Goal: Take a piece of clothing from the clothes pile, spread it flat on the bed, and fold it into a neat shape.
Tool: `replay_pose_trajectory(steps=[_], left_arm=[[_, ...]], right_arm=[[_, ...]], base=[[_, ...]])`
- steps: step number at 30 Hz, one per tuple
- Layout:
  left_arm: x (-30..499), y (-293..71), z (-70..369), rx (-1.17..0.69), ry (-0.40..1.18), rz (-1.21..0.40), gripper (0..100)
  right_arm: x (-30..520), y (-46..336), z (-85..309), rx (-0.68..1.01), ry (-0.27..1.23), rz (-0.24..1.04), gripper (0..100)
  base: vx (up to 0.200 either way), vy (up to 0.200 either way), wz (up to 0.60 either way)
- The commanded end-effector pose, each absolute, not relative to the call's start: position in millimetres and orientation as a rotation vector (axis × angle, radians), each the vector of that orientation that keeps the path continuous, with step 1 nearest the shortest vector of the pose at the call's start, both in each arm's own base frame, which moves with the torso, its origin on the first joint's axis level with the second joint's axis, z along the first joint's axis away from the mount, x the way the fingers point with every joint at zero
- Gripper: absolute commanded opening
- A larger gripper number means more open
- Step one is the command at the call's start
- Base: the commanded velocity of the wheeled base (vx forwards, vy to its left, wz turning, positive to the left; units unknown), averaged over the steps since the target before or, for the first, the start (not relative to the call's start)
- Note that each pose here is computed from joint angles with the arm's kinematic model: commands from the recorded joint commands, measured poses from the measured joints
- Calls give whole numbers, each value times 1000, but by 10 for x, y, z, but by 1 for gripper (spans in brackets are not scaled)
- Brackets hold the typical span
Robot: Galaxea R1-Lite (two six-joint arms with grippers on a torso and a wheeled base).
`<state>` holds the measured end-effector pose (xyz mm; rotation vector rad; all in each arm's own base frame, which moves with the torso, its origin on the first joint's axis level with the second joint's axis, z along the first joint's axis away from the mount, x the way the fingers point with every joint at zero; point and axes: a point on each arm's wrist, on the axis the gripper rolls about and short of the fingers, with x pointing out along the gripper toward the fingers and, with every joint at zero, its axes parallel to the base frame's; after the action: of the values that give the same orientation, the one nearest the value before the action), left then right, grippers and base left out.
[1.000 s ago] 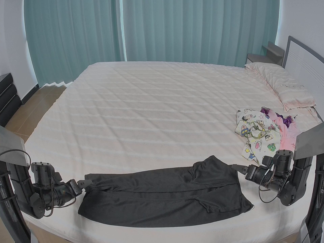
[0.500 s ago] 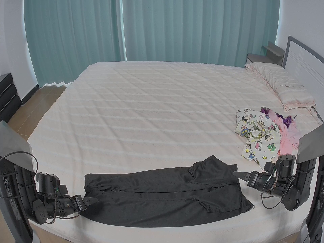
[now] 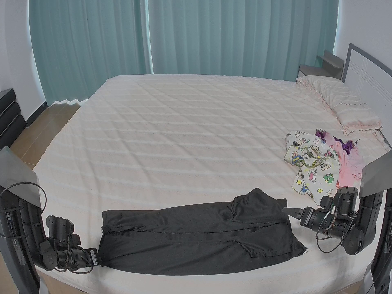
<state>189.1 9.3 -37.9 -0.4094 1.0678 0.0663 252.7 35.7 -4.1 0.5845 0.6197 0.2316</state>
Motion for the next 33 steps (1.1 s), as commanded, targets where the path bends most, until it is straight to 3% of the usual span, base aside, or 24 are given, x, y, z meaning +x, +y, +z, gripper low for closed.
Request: replay_pose_trajectory(steps=[1,12,13,18,25,33], left_arm=[[1832,174,-311,-402,1057,98,0],[1819,169,-336,-396,1079,96,0],[1810,168,-343,-389,1090,93,100],[1850,192,-291,-399,1035,97,100],[2177,254,83,-538,724,114,100],[2752,-28,-2,-643,704,121,100]], right_arm=[[2530,359,-33,584,611,236,100],[2529,363,-33,584,611,237,100],[2529,363,-33,584,611,237,100],[2529,363,-33,584,611,237,100],[2518,393,-31,580,616,247,100],[2487,439,-49,574,635,260,100]], base=[[0,0,0],[0,0,0],[0,0,0],[0,0,0],[0,0,0],[0,0,0]])
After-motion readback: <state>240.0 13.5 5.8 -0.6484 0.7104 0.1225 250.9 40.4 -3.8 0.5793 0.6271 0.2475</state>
